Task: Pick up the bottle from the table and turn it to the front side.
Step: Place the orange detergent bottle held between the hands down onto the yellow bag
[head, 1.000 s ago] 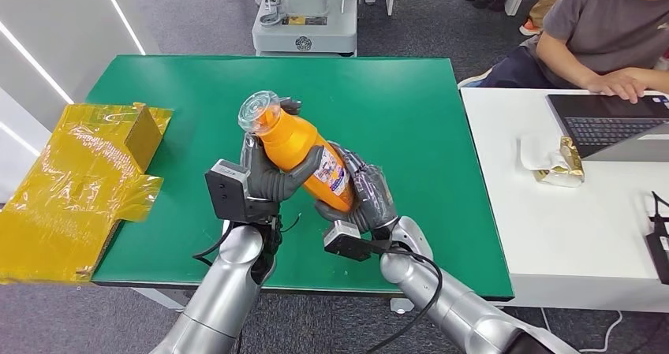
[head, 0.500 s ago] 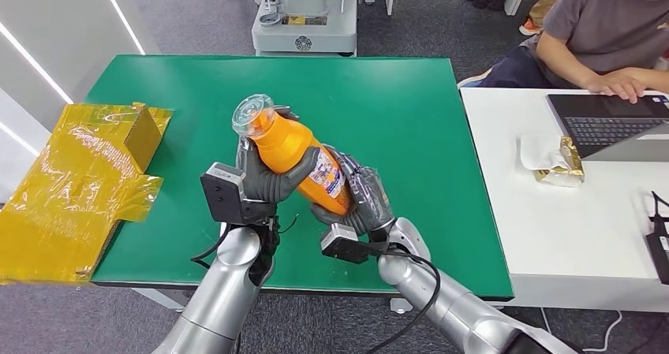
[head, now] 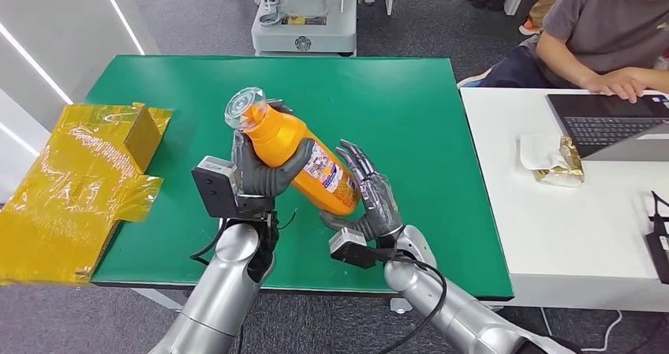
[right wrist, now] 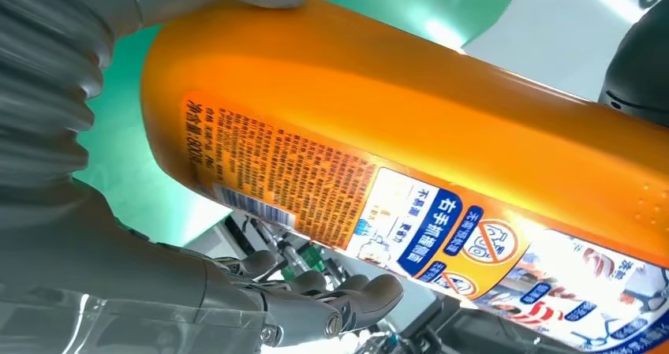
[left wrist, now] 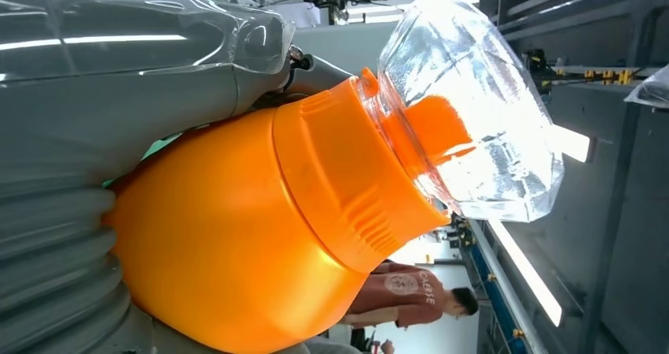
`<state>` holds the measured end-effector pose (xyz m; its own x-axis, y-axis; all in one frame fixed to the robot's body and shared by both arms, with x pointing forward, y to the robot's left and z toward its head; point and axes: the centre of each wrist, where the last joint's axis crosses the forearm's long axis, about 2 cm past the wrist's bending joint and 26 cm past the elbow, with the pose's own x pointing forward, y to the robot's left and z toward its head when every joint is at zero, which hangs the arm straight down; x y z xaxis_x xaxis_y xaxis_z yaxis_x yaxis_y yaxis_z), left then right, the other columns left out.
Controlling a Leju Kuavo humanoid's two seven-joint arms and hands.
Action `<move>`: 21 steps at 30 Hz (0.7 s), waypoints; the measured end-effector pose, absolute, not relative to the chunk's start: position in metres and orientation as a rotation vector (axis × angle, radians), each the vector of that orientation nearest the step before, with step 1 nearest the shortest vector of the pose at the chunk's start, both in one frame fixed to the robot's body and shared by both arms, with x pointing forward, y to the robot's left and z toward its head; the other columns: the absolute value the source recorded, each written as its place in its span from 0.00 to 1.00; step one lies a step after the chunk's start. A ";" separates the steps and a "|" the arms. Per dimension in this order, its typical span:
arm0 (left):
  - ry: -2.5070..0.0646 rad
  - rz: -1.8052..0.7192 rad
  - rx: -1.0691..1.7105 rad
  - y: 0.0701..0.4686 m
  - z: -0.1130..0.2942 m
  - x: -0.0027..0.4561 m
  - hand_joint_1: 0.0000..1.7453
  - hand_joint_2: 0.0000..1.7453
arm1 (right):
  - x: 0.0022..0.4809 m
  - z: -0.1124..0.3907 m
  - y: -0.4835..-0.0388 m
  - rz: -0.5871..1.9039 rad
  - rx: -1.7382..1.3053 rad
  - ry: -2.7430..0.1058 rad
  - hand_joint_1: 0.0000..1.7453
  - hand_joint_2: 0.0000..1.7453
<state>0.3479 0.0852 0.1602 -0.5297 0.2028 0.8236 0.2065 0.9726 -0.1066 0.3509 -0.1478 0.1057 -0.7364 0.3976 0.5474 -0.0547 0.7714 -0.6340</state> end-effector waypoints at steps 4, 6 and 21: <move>-2.140 0.011 -0.267 0.087 0.160 0.349 1.00 1.00 | 0.339 0.104 -0.146 0.758 -0.271 -2.295 0.00 1.00; -2.140 0.011 -0.252 0.089 0.159 0.349 1.00 1.00 | 0.328 0.104 -0.142 0.718 -0.261 -2.322 0.00 1.00; -2.154 -0.065 -0.091 0.109 0.151 0.353 1.00 1.00 | 0.231 0.148 -0.108 0.290 -0.091 -2.544 0.00 1.00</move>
<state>0.3532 0.1094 0.1513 -0.5507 0.0404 0.8337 0.0904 0.9958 0.0114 0.2309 -0.1084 0.1485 -0.8343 0.1270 0.5364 0.0029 0.9741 -0.2261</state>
